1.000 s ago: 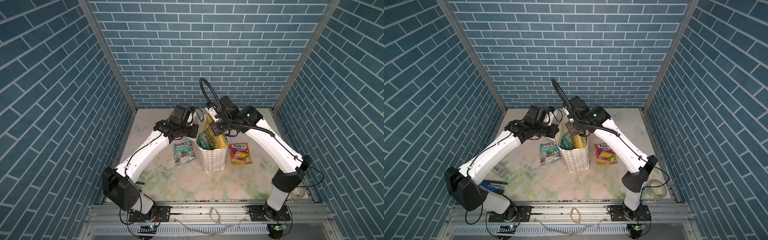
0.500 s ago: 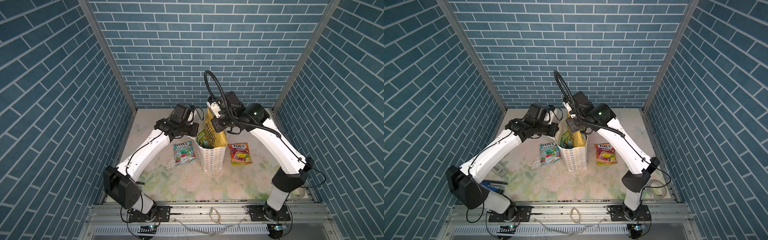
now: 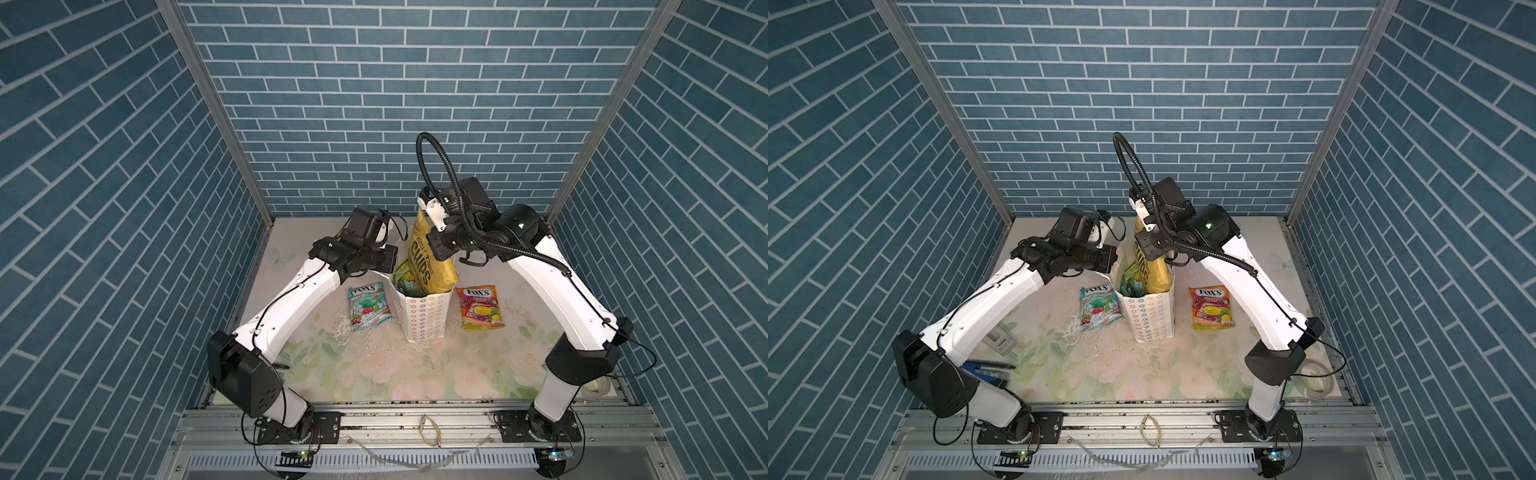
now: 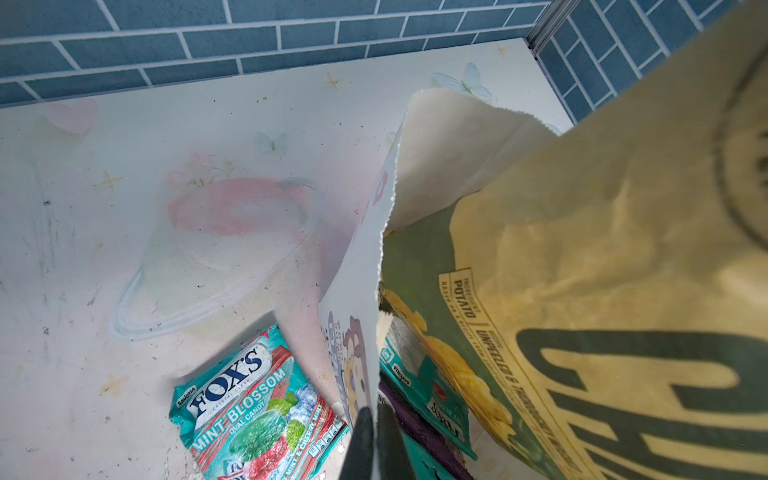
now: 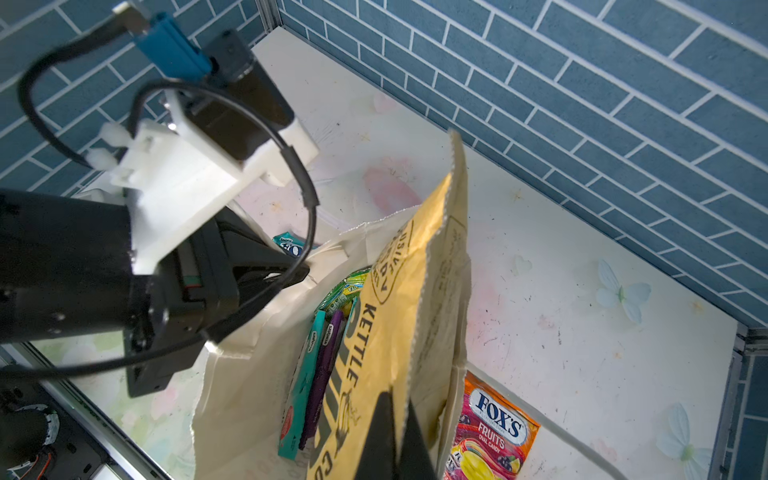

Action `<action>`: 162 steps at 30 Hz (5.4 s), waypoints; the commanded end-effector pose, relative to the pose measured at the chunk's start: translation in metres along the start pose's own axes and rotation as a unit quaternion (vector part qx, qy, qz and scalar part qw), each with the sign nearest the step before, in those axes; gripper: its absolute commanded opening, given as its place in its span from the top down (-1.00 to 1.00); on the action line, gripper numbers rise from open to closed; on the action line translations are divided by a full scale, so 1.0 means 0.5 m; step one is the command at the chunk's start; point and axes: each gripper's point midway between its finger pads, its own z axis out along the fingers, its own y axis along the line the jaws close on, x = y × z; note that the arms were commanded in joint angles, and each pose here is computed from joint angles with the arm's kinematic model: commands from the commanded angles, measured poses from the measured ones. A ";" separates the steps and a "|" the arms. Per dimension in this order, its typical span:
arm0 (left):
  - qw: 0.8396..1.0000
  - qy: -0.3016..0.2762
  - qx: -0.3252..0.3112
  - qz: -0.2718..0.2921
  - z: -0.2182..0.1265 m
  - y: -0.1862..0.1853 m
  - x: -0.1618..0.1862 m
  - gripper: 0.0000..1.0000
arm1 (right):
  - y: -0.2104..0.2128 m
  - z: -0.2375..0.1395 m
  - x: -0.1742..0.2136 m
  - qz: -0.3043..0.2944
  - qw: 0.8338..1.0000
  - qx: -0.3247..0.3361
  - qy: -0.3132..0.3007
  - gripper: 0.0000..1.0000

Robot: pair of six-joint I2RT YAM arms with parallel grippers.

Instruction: Take the snacks out of the paper bag

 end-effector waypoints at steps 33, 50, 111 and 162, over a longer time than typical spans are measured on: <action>1.000 -0.026 -0.003 0.005 -0.014 0.006 -0.020 0.99 | -0.064 -0.338 -0.178 0.010 0.949 -0.057 -0.310 1.00; 1.000 -0.028 -0.006 0.006 -0.028 0.007 -0.019 0.99 | -0.136 -0.492 -0.216 0.017 0.907 -0.007 -0.420 1.00; 0.999 -0.010 -0.027 0.013 -0.023 0.046 -0.005 0.99 | -0.401 0.131 0.027 0.307 0.924 -0.044 -0.224 1.00; 0.999 0.024 -0.040 0.014 -0.025 0.056 0.013 0.97 | -0.621 0.278 0.481 0.350 0.902 0.241 0.081 0.36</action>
